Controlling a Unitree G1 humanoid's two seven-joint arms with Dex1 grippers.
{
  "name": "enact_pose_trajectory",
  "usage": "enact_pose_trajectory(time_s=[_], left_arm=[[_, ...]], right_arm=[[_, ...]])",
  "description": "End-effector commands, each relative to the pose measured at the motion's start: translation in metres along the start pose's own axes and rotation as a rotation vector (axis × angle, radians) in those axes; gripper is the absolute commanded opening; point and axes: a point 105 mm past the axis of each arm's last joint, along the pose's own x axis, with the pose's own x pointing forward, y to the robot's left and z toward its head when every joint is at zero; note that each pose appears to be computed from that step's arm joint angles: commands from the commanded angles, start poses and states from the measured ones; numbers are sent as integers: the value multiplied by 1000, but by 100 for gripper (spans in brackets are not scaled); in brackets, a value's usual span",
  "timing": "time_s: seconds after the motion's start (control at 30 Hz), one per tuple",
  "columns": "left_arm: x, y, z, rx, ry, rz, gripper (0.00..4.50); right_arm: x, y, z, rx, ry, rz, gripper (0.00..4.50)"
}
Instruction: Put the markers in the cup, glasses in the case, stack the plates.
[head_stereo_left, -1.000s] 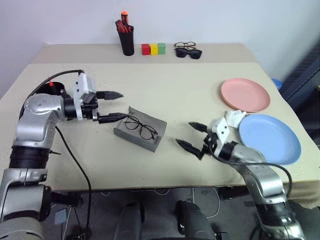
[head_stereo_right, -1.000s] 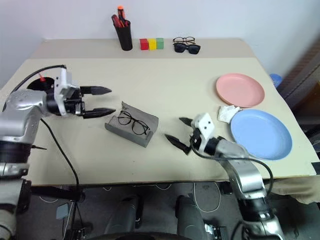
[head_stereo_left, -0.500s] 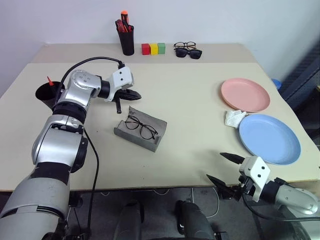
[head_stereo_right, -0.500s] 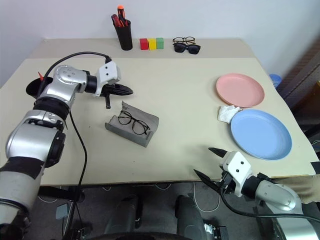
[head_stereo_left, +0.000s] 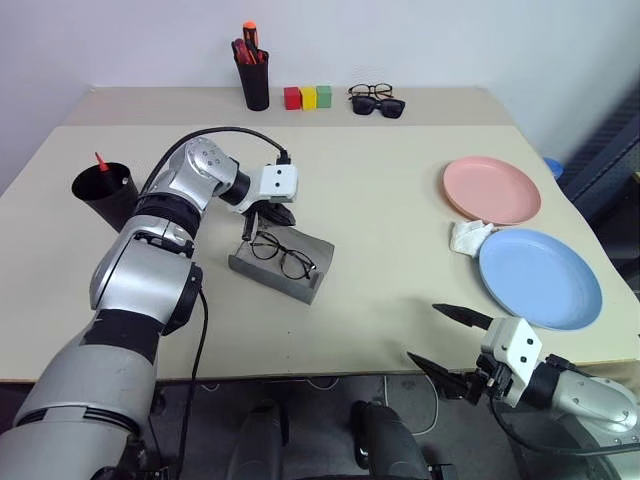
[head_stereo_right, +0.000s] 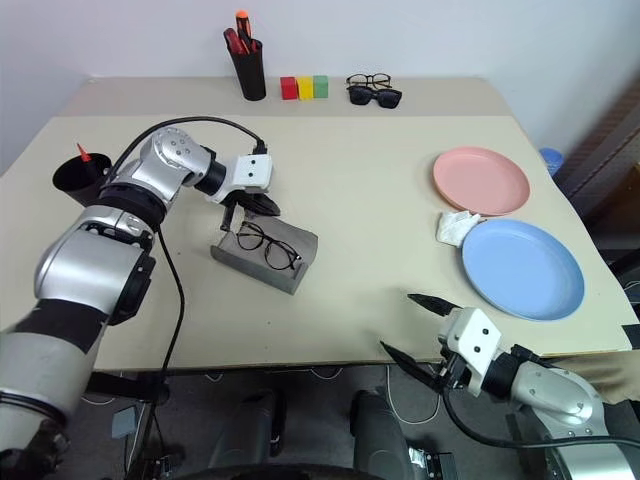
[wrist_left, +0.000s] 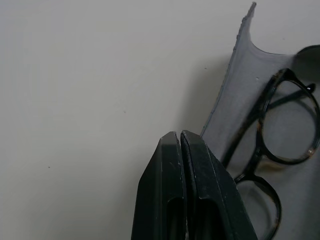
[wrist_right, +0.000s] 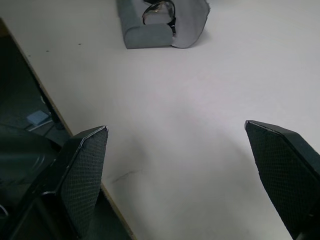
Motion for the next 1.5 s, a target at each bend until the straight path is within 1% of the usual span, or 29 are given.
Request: enact_pose_trajectory(time_s=[0.03,0.1,0.2,0.37,0.4,0.47,0.53,0.63,0.73,0.77,0.83,0.9,1.0,1.07,1.13,1.17,1.33,1.37,1.4,1.43,1.47,1.5], left_arm=[[-7,-12,3,-62,-27,-136,5],[-9,-17,0,-108,-26,-185,5],[-12,-19,-6,-190,-18,-190,5],[-19,-26,-22,-186,28,-199,5],[-20,-29,-24,-177,30,-209,5],[-18,-51,-36,-134,43,-276,5],[-12,-64,-38,-117,2,-310,5],[-17,-63,-26,-135,-106,-278,5],[-33,-52,-3,-147,-254,-215,5],[-41,-44,12,-151,-332,-179,5],[-52,-33,38,-147,-448,-116,5],[-51,-34,52,-114,-490,-85,5],[-37,-47,66,-73,-516,-94,5],[-25,-57,71,-109,-532,-127,56],[-13,-67,72,-105,-512,-161,129],[-8,-69,74,-110,-516,-157,187],[-1,-72,84,-104,-533,-152,445],[1,-70,85,-100,-526,-131,445],[3,-69,85,-99,-524,-122,450],[3,-69,86,-99,-524,-124,450],[3,-70,86,-101,-524,-125,450],[3,-69,86,-106,-527,-120,450]], right_arm=[[2,-1,10,-8,-68,6,450],[3,-3,11,-8,-73,5,450],[5,-6,10,-16,-73,6,450],[9,-14,11,-9,-89,-6,450],[9,-16,10,1,-92,-13,450],[9,-26,6,36,-95,-64,450],[7,-38,2,60,-97,-124,450],[2,-58,-1,76,-101,-249,450],[-6,-77,-1,69,-98,-363,450],[-9,-85,-4,80,-80,-411,450],[-16,-99,-11,103,-45,-488,450],[-21,-111,-22,108,7,-551,450],[-26,-121,-39,133,76,-588,450],[-28,-125,-46,153,100,-598,450],[-29,-127,-52,174,122,-601,450],[-29,-127,-53,178,129,-595,450],[-25,-128,-56,197,141,-584,450],[-24,-129,-57,204,144,-588,450],[-23,-129,-57,211,145,-592,394],[-20,-127,-56,222,144,-579,372],[-18,-126,-54,227,143,-569,331],[-16,-126,-52,228,142,-568,277]])
